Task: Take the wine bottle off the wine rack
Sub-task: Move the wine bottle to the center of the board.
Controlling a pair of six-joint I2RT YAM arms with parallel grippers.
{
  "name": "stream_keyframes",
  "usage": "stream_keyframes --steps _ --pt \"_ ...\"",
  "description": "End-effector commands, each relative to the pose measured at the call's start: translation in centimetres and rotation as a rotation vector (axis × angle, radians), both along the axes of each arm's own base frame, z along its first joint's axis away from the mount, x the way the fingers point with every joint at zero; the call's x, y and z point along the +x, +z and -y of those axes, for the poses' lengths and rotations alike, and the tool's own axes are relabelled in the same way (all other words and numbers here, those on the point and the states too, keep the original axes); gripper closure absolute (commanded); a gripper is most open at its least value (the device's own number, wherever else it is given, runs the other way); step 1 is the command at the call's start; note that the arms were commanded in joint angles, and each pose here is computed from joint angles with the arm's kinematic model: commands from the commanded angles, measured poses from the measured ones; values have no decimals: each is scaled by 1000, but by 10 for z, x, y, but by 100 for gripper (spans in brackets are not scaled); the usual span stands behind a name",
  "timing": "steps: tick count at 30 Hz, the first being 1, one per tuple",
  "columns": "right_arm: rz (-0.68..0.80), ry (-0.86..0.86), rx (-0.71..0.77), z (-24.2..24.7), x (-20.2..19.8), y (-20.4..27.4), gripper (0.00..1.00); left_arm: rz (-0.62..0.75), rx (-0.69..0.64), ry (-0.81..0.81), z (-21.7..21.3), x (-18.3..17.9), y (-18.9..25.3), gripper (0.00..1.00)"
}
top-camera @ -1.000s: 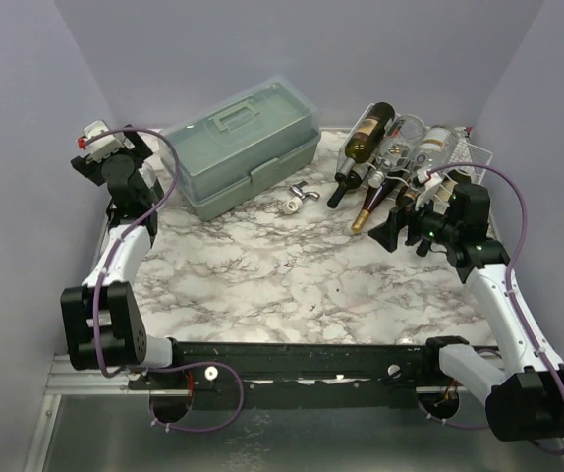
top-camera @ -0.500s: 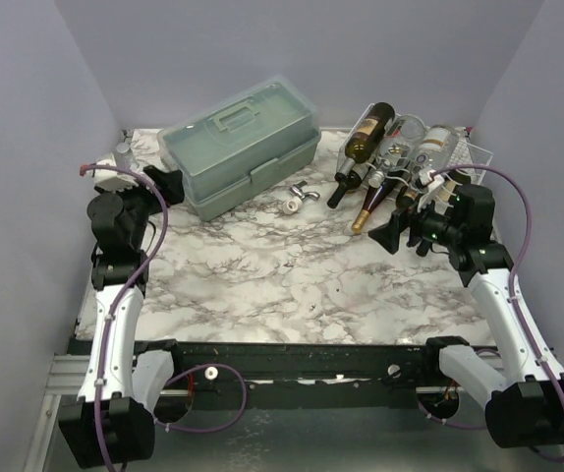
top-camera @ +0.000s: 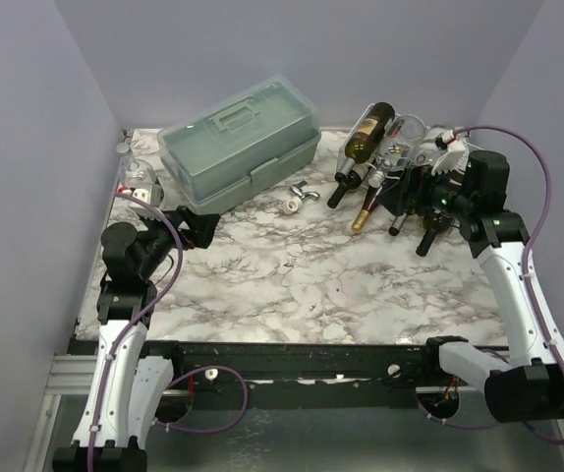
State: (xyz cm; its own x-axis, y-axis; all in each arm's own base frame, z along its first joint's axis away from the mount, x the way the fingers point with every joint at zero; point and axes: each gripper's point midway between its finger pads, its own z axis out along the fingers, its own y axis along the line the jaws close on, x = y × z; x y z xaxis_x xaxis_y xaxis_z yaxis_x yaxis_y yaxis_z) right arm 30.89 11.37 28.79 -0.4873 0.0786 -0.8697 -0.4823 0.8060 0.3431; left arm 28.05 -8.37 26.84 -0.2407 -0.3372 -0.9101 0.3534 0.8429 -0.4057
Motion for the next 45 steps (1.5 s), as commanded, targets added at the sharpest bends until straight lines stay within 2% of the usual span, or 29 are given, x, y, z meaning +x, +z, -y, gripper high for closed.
stream_keyframes --steps 1,3,6,12,18,22,29,34,45 --pt "-153 -351 30 38 30 -19 0 65 100 -27 11 -16 10 1" --pt "-150 -538 22 64 46 -19 1 85 125 -49 16 -20 11 1" --pt "-120 -681 -4 88 59 -24 1 93 128 -53 18 -22 14 1" --pt "-65 -618 27 77 74 -41 8 65 135 -29 14 -17 8 1" --pt "-149 -673 21 82 87 -77 12 15 125 -44 17 -10 -3 1" --pt "-149 -722 6 91 96 -91 14 -9 115 -54 20 -9 -5 1" --pt "-171 -793 38 97 105 -109 18 24 99 -63 21 -16 5 1" --pt "-207 -818 61 96 110 -127 25 17 112 -37 17 -12 0 1" --pt "-204 -851 132 95 122 -128 33 12 101 -47 19 -13 1 1"
